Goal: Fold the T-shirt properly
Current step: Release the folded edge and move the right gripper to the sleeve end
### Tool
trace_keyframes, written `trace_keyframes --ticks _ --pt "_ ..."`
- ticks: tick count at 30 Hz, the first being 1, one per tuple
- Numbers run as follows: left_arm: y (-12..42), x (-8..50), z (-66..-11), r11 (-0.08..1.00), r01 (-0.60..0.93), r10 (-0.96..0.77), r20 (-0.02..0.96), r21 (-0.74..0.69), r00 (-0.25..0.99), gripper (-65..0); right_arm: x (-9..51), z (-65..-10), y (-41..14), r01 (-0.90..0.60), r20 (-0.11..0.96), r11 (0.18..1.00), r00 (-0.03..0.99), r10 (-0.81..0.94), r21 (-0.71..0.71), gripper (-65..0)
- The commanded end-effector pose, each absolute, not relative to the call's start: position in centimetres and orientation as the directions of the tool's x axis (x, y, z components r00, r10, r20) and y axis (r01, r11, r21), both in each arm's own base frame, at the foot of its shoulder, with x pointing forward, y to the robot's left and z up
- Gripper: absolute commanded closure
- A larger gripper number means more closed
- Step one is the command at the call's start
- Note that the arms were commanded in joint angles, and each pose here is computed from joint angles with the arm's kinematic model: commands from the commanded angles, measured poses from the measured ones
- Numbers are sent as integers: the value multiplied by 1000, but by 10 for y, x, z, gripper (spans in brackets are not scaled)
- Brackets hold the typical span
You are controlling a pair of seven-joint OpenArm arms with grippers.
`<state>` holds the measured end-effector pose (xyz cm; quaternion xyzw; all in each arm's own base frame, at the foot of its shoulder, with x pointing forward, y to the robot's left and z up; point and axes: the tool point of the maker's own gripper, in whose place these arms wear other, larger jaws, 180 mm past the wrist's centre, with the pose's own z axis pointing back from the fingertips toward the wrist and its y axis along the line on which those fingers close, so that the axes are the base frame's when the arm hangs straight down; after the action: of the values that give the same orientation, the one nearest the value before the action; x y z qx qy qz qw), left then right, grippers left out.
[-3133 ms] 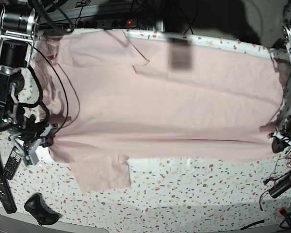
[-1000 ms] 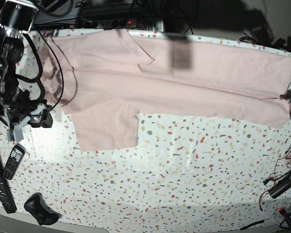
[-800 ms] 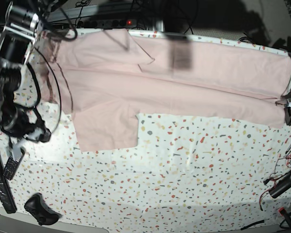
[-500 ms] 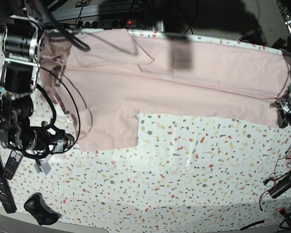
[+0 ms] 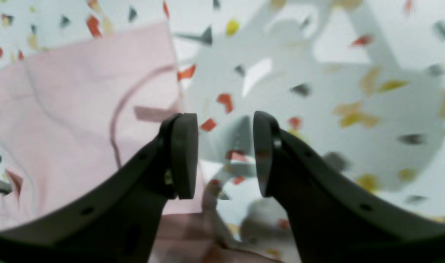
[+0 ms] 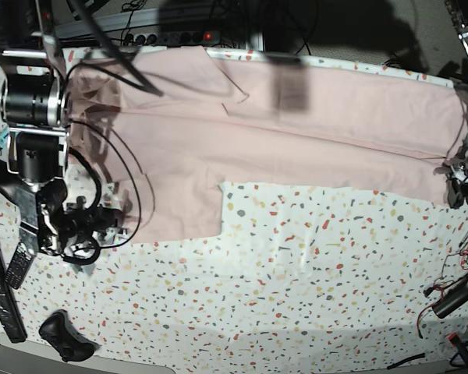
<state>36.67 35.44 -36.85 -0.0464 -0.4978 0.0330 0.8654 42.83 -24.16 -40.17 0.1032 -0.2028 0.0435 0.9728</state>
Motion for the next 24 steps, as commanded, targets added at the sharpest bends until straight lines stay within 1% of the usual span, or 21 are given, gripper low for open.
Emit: trace_keyframes --ticks 1,7,9,11,13,16,18,21,24 --pt "363 378 -343 995 -6 90 895 -97 437 -279 450 -379 -236 -142 466 972 884 38 189 -244" --pt "363 378 -343 995 -6 90 895 -97 437 -279 454 -384 -201 -182 468 957 882 57 226 -244" --pt "363 378 -343 995 -6 90 894 -97 438 -279 453 -387 -197 -196 458 960 885 85 201 -243" --pt "363 378 -343 995 -6 90 894 -97 438 -279 451 -391 -197 -209 443 964 889 117 163 -229" --pt "363 378 -343 995 -6 90 894 -97 438 -279 451 -393 -197 -216 434 966 890 136 139 -183" --pt "363 378 -343 995 -6 90 894 -97 438 -279 454 -392 -200 -219 450 968 881 144 119 -60" --pt "363 378 -343 995 -6 89 895 -96 438 -279 454 -392 -202 -242 451 966 876 174 97 -11" --pt "363 378 -343 995 -6 89 894 -96 438 -279 457 -387 -196 -363 485 930 825 289 62 -3" --pt "363 378 -343 995 -6 89 894 -96 438 -279 459 -381 -196 -386 503 922 801 323 23 -3"
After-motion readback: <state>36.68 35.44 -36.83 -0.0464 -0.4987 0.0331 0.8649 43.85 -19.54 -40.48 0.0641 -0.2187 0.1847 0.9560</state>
